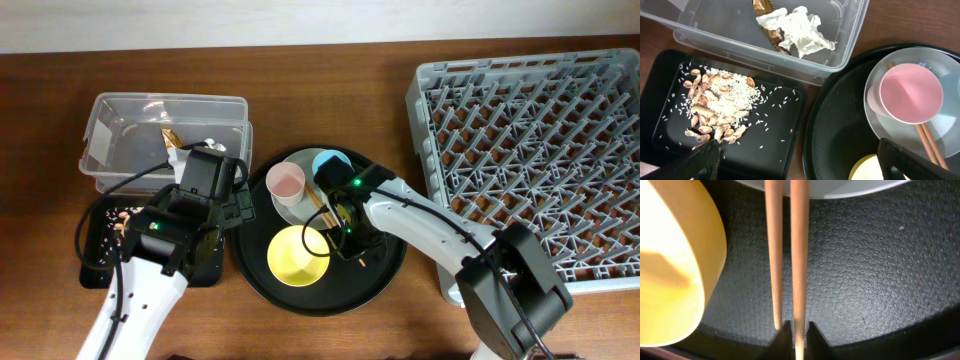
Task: Sort waste into correct bins and load items into the dishwasher rack
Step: 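Reach the right gripper to the chopsticks on the white plate, then grasp one chopstick with the right gripper and lift it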
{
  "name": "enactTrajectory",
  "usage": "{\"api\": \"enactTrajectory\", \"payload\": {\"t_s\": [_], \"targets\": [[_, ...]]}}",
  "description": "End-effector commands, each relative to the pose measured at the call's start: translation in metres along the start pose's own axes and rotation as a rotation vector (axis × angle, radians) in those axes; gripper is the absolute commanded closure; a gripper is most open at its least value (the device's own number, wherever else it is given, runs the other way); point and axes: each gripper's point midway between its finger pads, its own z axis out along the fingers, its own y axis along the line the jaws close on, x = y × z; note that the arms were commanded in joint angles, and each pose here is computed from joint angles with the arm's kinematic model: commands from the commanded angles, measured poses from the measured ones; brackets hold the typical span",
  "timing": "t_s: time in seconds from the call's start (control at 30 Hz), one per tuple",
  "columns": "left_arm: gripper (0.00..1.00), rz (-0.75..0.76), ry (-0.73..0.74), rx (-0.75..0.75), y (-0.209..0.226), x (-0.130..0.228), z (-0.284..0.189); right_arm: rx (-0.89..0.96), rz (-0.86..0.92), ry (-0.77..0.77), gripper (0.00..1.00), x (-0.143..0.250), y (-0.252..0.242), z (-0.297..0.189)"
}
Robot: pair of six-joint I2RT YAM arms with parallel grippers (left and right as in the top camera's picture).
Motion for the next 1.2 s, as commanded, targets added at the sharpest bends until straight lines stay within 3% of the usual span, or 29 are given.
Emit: {"api": "enactTrajectory", "payload": {"t_s": [0.0,0.07,0.7,1.17], "targets": [[0.01,-0.008,-0.028,-0.004,0.003,-0.007,-0.006,0.012,-0.014,-0.004,0.92,-0.001,0.001,0.003],[0.01,-0.008,-0.028,-0.004,0.003,-0.007,-0.006,0.013,-0.014,-0.011,0.96,-0.003,0.001,0.002],[0.01,-0.008,-0.028,-0.004,0.003,-0.007,-0.006,0.093,-0.016,-0.065,0.96,-0.024,-0.006,-0.043],[0.01,-0.008,-0.028,-0.004,0.003,-0.007,-0.006,0.090,0.010,-0.251,0.96,-0.063,-0.004,-0.145]]}}
